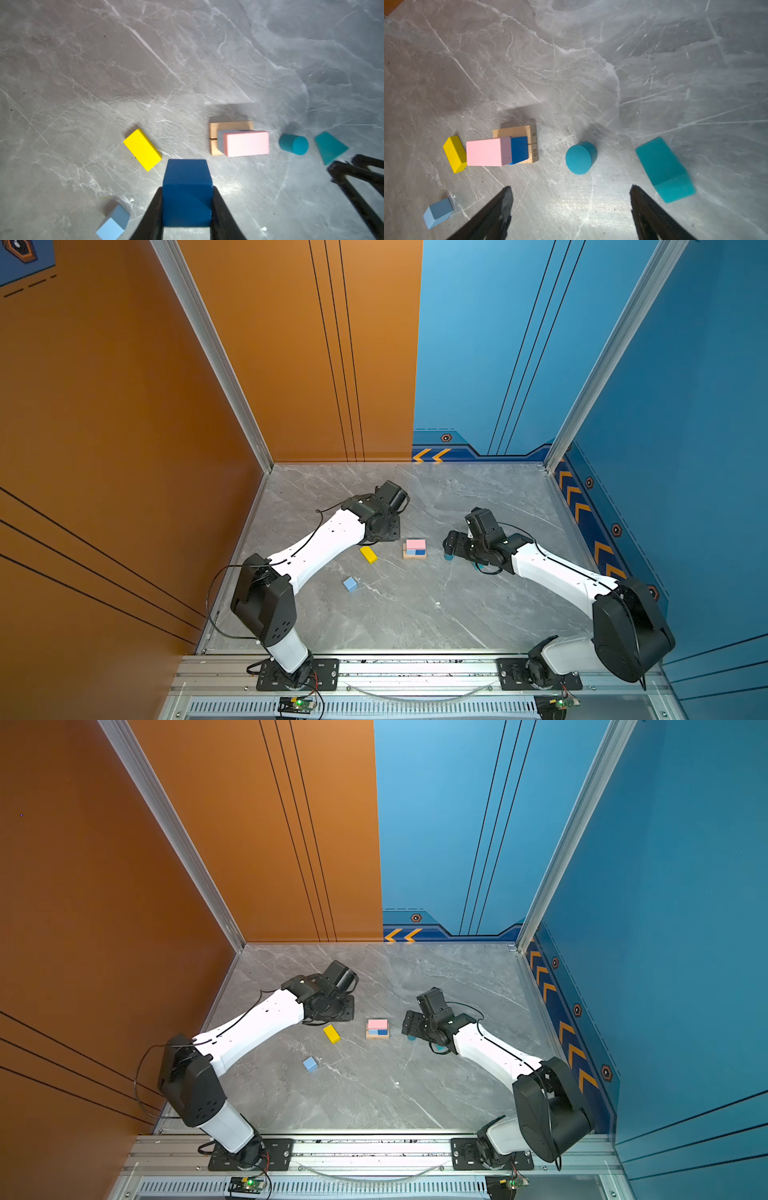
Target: Build the wood block tower
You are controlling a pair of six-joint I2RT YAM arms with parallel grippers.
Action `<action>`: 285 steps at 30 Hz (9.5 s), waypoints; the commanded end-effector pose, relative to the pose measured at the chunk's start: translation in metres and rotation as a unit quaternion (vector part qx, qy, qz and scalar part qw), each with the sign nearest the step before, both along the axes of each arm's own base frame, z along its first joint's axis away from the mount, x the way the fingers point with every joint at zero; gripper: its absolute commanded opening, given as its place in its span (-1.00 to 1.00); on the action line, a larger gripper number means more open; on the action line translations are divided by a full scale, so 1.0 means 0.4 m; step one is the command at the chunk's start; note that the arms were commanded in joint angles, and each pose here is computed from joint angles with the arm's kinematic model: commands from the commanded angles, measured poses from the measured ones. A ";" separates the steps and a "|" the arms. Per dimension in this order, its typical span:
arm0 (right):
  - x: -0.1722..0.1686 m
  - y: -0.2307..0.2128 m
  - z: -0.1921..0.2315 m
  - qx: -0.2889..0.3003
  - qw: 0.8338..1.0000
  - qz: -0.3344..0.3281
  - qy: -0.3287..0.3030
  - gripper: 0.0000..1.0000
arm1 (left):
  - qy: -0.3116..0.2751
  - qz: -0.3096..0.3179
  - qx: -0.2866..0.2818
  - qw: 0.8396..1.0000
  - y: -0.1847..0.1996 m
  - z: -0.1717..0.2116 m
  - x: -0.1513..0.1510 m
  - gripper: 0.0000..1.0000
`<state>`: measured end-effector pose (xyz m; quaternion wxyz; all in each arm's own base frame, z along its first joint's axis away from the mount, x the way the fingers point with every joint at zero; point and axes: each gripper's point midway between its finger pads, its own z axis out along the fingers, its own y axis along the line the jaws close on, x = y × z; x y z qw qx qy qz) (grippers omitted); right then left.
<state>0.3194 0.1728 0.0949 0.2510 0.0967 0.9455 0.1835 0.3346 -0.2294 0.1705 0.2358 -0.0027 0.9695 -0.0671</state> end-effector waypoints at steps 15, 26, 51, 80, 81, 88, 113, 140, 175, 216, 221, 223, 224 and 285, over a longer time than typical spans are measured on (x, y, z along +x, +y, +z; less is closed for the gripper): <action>-0.006 -0.059 0.005 0.030 0.999 -0.019 -0.013 0.78 | 0.052 0.029 0.017 0.998 -0.127 -0.091 -0.005 -1.00; -0.010 -0.082 0.002 0.037 0.999 -0.028 -0.015 0.77 | 0.074 0.024 0.011 0.997 -0.169 -0.122 -0.008 -1.00; -0.013 -0.098 -0.013 0.046 0.998 -0.036 -0.011 0.77 | 0.074 0.030 0.036 0.996 -0.176 -0.150 0.007 -0.98; -0.011 -0.106 -0.026 0.052 0.998 -0.042 -0.005 0.76 | 0.067 0.031 0.059 0.996 -0.179 -0.160 0.020 -0.86; -0.012 -0.106 -0.026 0.052 0.998 -0.042 -0.005 0.76 | 0.067 0.032 0.059 0.996 -0.179 -0.159 0.021 -0.85; -0.012 -0.105 -0.027 0.052 0.998 -0.041 -0.004 0.77 | 0.070 0.034 0.061 0.995 -0.178 -0.169 0.022 -0.80; -0.015 -0.106 -0.027 0.051 0.998 -0.041 -0.004 0.76 | 0.080 0.036 0.060 0.994 -0.182 -0.185 0.020 -0.50; -0.016 -0.109 -0.030 0.051 0.998 -0.044 -0.003 0.77 | 0.088 0.034 0.061 0.994 -0.183 -0.199 0.016 -0.13; -0.083 -0.107 0.173 0.033 0.994 -0.015 -0.098 0.45 | -0.100 -0.001 0.044 0.994 -0.077 0.185 0.007 0.25; -0.272 0.780 -0.024 -0.123 0.885 0.447 0.041 0.64 | -0.363 0.267 0.020 0.893 0.625 0.215 -0.285 0.43; -0.260 0.787 -0.073 -0.142 0.879 0.452 0.051 0.61 | -0.373 0.278 0.025 0.885 0.640 0.223 -0.295 0.44; -0.252 0.791 -0.086 -0.144 0.879 0.452 0.053 0.58 | -0.372 0.276 0.024 0.886 0.637 0.221 -0.292 0.44; -0.249 0.795 -0.092 -0.145 0.879 0.452 0.053 0.57 | -0.371 0.275 0.024 0.887 0.636 0.220 -0.291 0.44; -0.163 0.626 0.210 -0.153 0.925 0.347 0.005 -0.64 | -0.334 0.213 -0.004 0.918 0.553 0.187 -0.240 0.47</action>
